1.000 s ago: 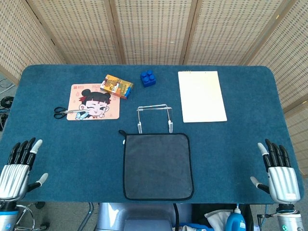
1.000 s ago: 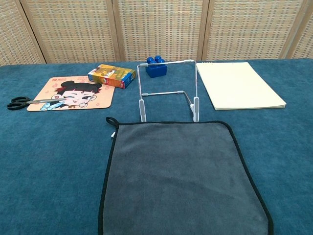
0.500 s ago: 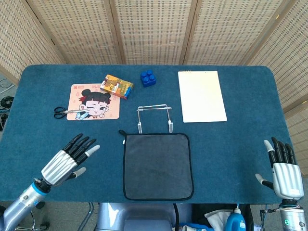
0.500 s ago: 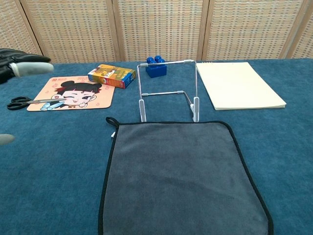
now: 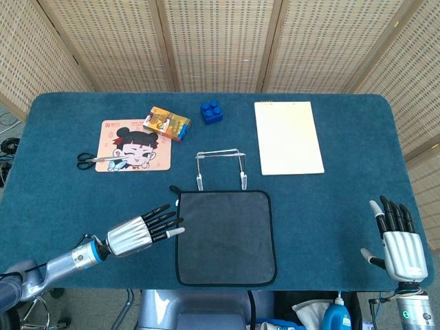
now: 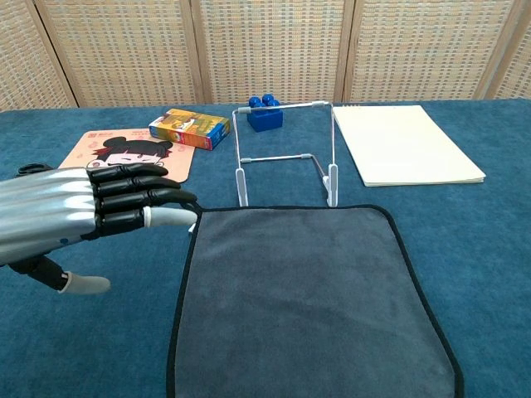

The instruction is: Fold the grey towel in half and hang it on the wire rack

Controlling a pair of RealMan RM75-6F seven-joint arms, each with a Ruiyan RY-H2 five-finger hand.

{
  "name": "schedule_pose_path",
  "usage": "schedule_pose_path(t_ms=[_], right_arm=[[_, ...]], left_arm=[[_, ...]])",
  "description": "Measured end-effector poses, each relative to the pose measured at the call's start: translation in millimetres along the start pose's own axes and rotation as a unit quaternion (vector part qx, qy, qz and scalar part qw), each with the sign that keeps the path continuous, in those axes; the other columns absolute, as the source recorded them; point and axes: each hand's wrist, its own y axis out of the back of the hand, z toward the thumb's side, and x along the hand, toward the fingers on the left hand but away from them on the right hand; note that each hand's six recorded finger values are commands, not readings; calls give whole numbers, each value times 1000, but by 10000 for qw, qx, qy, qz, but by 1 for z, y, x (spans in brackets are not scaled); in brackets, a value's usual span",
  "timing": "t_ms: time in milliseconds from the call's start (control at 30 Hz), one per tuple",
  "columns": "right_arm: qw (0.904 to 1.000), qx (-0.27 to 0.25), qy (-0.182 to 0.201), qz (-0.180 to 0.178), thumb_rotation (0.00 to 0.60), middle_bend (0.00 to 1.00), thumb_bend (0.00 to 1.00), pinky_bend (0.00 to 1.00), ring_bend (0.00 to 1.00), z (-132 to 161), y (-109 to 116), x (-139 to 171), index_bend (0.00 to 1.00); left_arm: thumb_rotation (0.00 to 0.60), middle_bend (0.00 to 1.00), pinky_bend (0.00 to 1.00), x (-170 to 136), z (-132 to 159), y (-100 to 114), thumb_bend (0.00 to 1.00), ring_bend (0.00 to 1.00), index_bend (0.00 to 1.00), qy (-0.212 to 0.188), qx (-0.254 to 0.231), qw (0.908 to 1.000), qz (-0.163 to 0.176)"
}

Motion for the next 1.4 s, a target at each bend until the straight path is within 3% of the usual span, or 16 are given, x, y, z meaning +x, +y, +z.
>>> schedule_pose_path(t_ms=[400, 1067, 1400], right_arm=[[9999, 41, -108, 35, 600, 0, 0, 0, 0, -3, -2, -4, 0], [9997, 22, -234, 71, 600, 0, 0, 0, 0, -11, -3, -5, 0], [9997, -7, -251, 63, 600, 0, 0, 0, 0, -13, -2, -6, 0]], left_arm=[[600, 0, 0, 26, 7, -23, 267, 0, 69, -464, -31, 9986, -251], [600, 0, 0, 78, 19, -38, 276, 0, 92, -544, 80, 9982, -238], [600, 0, 0, 85, 21, -42, 278, 0, 92, -562, 163, 9979, -268]])
